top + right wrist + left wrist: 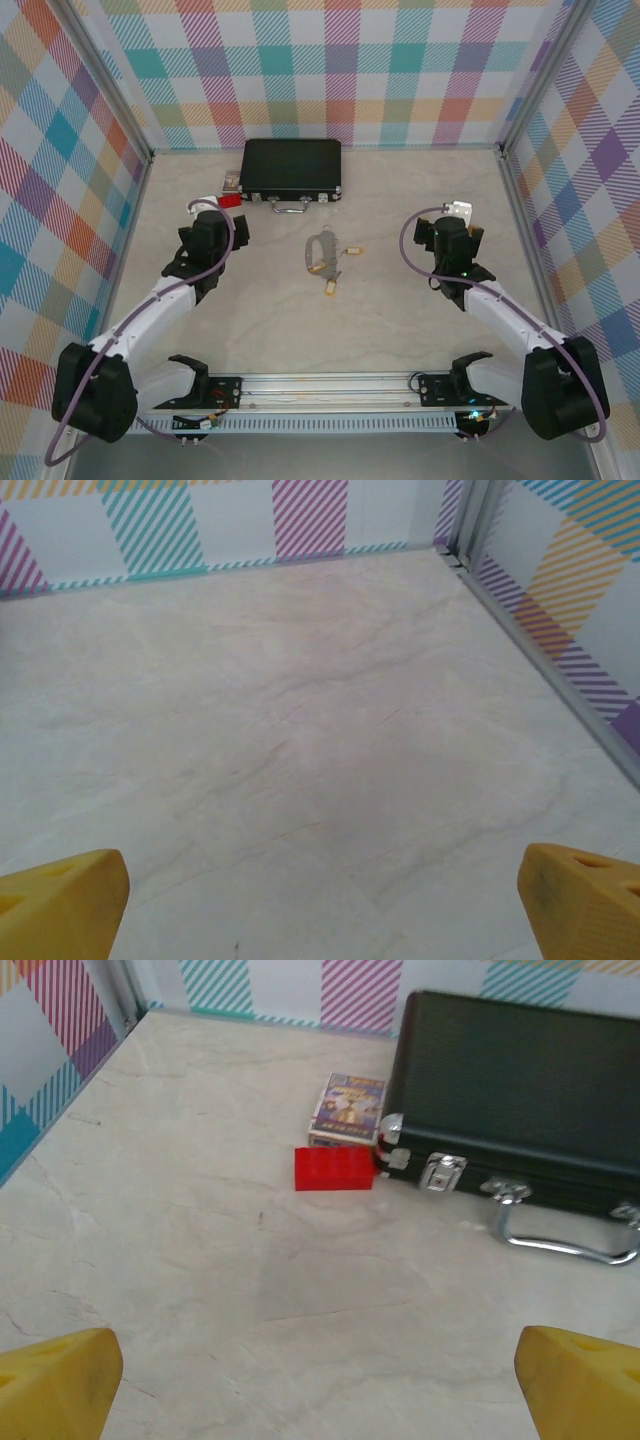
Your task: Put the keys on the keyring
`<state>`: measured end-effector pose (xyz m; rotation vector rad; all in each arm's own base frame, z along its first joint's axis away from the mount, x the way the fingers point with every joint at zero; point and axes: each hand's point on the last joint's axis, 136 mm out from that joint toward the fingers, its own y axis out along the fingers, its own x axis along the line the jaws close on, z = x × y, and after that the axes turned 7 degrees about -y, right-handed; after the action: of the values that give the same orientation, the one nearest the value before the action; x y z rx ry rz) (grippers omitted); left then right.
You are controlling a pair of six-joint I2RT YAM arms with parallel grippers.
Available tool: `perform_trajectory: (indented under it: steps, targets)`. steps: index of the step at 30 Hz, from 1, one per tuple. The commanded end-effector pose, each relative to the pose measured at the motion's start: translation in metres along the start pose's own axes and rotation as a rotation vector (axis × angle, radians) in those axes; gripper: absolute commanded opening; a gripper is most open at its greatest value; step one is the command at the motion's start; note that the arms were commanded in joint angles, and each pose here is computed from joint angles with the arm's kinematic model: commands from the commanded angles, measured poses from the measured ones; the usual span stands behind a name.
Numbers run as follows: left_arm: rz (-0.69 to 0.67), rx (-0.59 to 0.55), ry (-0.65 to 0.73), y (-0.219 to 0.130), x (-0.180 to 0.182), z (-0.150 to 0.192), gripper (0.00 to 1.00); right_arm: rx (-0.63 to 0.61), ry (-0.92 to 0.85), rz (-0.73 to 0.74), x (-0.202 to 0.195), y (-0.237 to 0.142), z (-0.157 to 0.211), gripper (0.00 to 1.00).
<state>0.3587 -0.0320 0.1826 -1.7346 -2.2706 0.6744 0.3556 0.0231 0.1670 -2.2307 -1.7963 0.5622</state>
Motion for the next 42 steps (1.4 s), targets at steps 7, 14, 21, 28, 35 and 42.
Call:
perform_trajectory:
  steps: [7,14,21,28,35,42]
  targets:
    - [-0.109,0.056,0.121,0.064,0.035,0.045,1.00,0.022,-0.162,0.061,0.002,0.045,0.043,0.99]
    - [-0.023,-0.083,0.134,0.073,0.026,0.045,1.00,-0.075,-0.146,0.027,0.005,0.061,0.029,0.99]
    - [0.068,-0.136,0.085,0.076,0.020,0.054,1.00,-0.117,-0.025,-0.109,-0.001,0.058,0.040,0.99]
    - [0.102,-0.144,0.067,0.078,0.022,0.064,1.00,-0.210,-0.031,-0.169,0.006,0.054,0.045,1.00]
    - [0.021,-0.159,0.018,0.082,0.037,0.059,1.00,-0.087,0.007,-0.196,0.003,0.070,0.051,0.99]
    - [0.014,-0.159,0.017,0.082,0.039,0.059,1.00,-0.085,0.012,-0.179,0.000,0.070,0.051,0.99]
